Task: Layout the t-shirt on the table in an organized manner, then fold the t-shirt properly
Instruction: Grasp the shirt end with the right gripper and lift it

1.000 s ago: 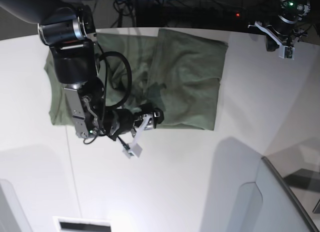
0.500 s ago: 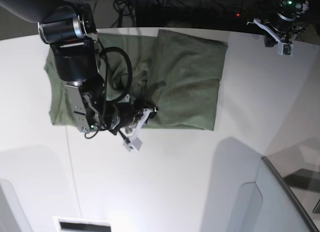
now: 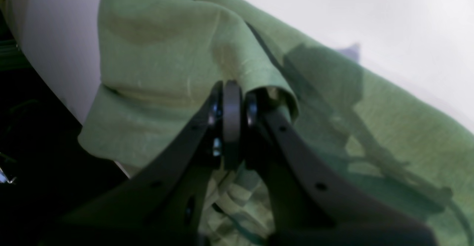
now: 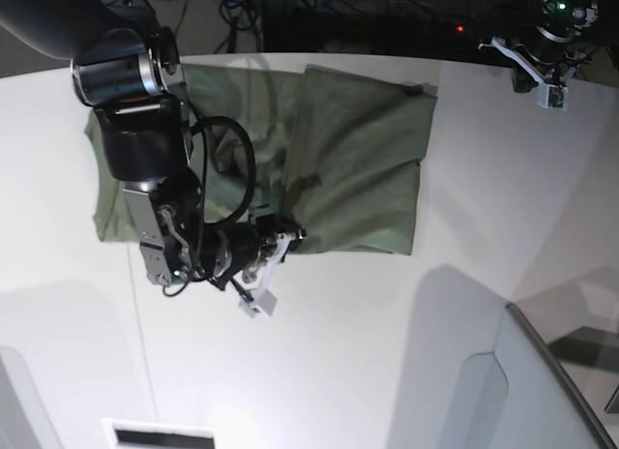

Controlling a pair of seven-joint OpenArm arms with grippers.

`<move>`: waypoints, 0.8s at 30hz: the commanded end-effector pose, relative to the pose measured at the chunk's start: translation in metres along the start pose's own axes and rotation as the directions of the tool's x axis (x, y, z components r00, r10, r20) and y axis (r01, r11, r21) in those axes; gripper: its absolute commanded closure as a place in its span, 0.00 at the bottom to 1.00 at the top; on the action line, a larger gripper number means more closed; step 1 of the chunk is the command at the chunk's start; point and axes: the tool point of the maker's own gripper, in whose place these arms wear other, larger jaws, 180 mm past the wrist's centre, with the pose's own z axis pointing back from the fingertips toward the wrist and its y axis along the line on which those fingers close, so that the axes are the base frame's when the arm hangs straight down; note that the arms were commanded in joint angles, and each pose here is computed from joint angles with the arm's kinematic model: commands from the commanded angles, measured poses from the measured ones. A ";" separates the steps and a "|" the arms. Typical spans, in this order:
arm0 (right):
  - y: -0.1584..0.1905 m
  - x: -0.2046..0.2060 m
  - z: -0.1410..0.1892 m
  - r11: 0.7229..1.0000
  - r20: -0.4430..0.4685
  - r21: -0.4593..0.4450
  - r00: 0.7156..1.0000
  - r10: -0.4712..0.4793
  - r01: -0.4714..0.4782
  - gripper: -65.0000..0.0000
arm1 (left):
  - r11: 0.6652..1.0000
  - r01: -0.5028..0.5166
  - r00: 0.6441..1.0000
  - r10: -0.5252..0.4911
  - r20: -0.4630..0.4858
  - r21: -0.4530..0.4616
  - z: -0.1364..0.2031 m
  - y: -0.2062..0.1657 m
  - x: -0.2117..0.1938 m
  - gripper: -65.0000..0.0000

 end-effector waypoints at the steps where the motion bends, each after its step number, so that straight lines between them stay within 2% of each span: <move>1: 0.000 0.022 0.009 1.000 0.050 -0.004 0.998 0.026 -0.025 1.00 | 1.000 0.011 1.000 -0.011 0.024 0.008 0.002 0.005 0.006 1.00; 6: -0.005 0.022 0.011 1.000 0.054 -0.010 0.998 0.019 -0.019 1.00 | 1.000 -0.014 1.000 0.014 0.005 0.005 -0.006 0.005 0.000 1.00; 9: -0.015 0.009 0.008 1.000 0.019 -0.021 1.000 -0.007 0.008 0.98 | 1.000 -0.015 1.000 0.015 0.003 0.004 -0.007 0.005 -0.002 1.00; 10: -0.018 0.005 0.008 0.999 0.011 -0.030 1.000 -0.022 0.022 0.94 | 1.000 -0.015 1.000 0.015 0.003 0.004 -0.007 0.005 -0.002 1.00; 12: -0.025 0.003 0.008 0.996 0.005 -0.065 0.998 -0.066 0.066 0.78 | 1.000 -0.015 1.000 0.015 0.003 0.004 -0.007 0.005 -0.002 1.00; 14: -0.033 0.000 0.008 0.985 0.006 -0.111 0.991 -0.131 0.131 0.63 | 1.000 -0.015 1.000 0.015 0.004 0.004 -0.007 0.005 -0.001 1.00; 15: -0.036 -0.001 0.008 0.980 0.008 -0.129 0.988 -0.155 0.154 0.58 | 1.000 -0.013 1.000 0.012 0.008 0.004 -0.006 0.005 0.001 1.00; 17: -0.038 0.002 0.011 0.973 0.029 -0.150 0.985 -0.172 0.175 0.60 | 1.000 -0.011 1.000 0.011 0.011 0.003 -0.006 0.004 0.002 1.00; 20: -0.026 0.012 0.026 0.983 0.086 -0.155 0.993 -0.083 0.096 0.69 | 0.999 0.004 1.000 -0.003 0.023 -0.039 -0.004 -0.004 0.006 1.00; 22: -0.009 0.015 0.038 0.984 0.080 -0.174 0.996 0.044 -0.029 0.72 | 0.993 0.042 0.998 -0.036 0.051 -0.113 0.000 -0.020 0.014 1.00; 24: 0.028 0.014 0.037 0.969 0.057 -0.158 0.978 0.199 -0.188 0.73 | 0.986 0.058 0.995 -0.044 0.087 -0.158 0.003 -0.035 0.026 1.00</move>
